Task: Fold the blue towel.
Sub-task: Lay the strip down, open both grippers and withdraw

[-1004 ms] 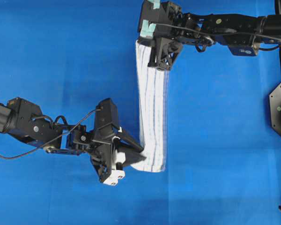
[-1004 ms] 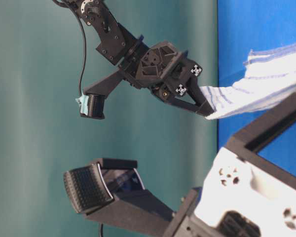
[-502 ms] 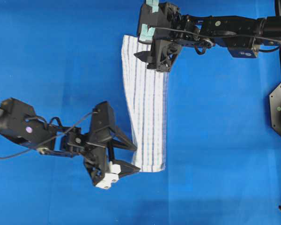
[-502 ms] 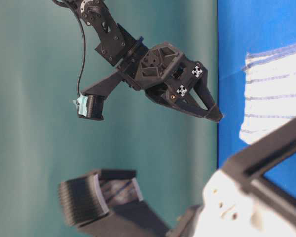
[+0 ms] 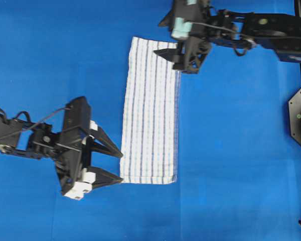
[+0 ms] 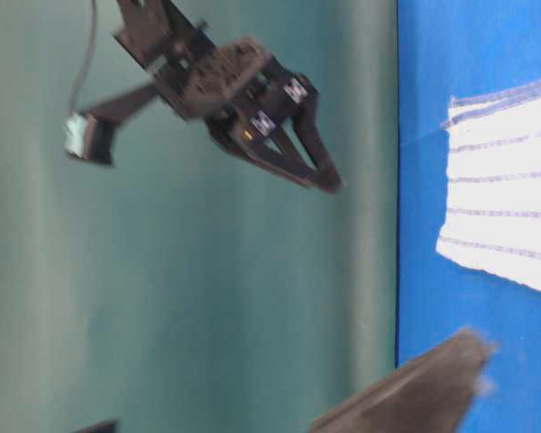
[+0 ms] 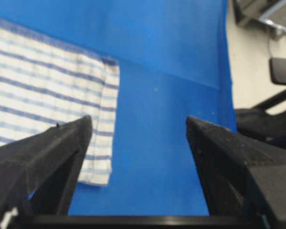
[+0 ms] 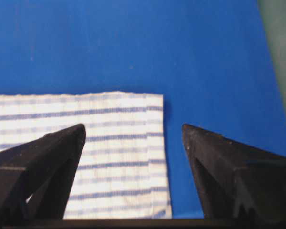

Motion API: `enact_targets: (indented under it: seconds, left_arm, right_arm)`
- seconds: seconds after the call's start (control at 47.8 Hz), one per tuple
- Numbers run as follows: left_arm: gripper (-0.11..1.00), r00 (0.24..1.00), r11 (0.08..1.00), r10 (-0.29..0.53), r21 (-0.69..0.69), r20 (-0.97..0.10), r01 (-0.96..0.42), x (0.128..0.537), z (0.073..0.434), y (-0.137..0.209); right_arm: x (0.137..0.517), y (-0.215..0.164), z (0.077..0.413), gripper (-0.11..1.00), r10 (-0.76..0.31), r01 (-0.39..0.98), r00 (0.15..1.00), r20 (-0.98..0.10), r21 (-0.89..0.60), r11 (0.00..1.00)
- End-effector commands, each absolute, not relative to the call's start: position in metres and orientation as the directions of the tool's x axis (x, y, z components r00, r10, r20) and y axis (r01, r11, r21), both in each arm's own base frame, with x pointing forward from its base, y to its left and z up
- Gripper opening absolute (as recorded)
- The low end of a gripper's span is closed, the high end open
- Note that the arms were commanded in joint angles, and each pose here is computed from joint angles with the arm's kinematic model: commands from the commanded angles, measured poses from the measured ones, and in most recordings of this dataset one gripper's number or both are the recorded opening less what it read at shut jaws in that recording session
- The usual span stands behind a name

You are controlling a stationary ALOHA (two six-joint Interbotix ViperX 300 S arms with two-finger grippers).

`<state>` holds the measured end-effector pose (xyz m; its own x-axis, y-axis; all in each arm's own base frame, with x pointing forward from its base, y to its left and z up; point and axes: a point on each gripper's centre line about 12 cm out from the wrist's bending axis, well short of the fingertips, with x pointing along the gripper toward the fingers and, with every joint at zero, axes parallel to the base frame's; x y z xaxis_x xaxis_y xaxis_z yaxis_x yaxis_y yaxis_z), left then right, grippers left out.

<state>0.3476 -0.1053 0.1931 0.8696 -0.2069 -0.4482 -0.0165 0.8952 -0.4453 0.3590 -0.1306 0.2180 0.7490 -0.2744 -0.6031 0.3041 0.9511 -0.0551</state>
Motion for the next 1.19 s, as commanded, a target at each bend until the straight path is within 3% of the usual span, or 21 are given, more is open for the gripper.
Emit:
enact_targets:
  seconds: [0.0,0.314,0.586,0.983,1.172]
  left_arm:
    - [0.74,0.896,0.899,-0.201,-0.438,-0.397,0.007,0.343,0.215,-0.097]
    - [0.74,0.918,0.942,-0.139,-0.337,-0.371,0.007,0.323,0.225,-0.066]
    - [0.74,0.934,0.977,-0.034,-0.207,-0.355,-0.043,0.316,0.228,-0.027]
    - [0.74,0.933,0.988,0.023,-0.132,-0.359,-0.075,0.318,0.228,-0.008]
    - [0.74,0.921,0.984,0.110,-0.091,-0.372,-0.154,0.329,0.223,0.022]
  right_arm:
    - [0.347,-0.125,0.241,0.88,-0.284,0.305,0.784,-0.552,-0.055,0.951]
    - [0.299,-0.098,0.252,0.88,-0.265,0.309,0.818,-0.510,0.001,0.951]
    - [0.265,-0.063,0.261,0.88,-0.201,0.274,0.857,-0.474,0.088,0.958]
    - [0.262,-0.059,0.249,0.88,-0.185,0.281,0.838,-0.513,0.115,0.953]
    - [0.267,-0.076,0.243,0.88,-0.229,0.334,0.815,-0.532,0.109,0.936]
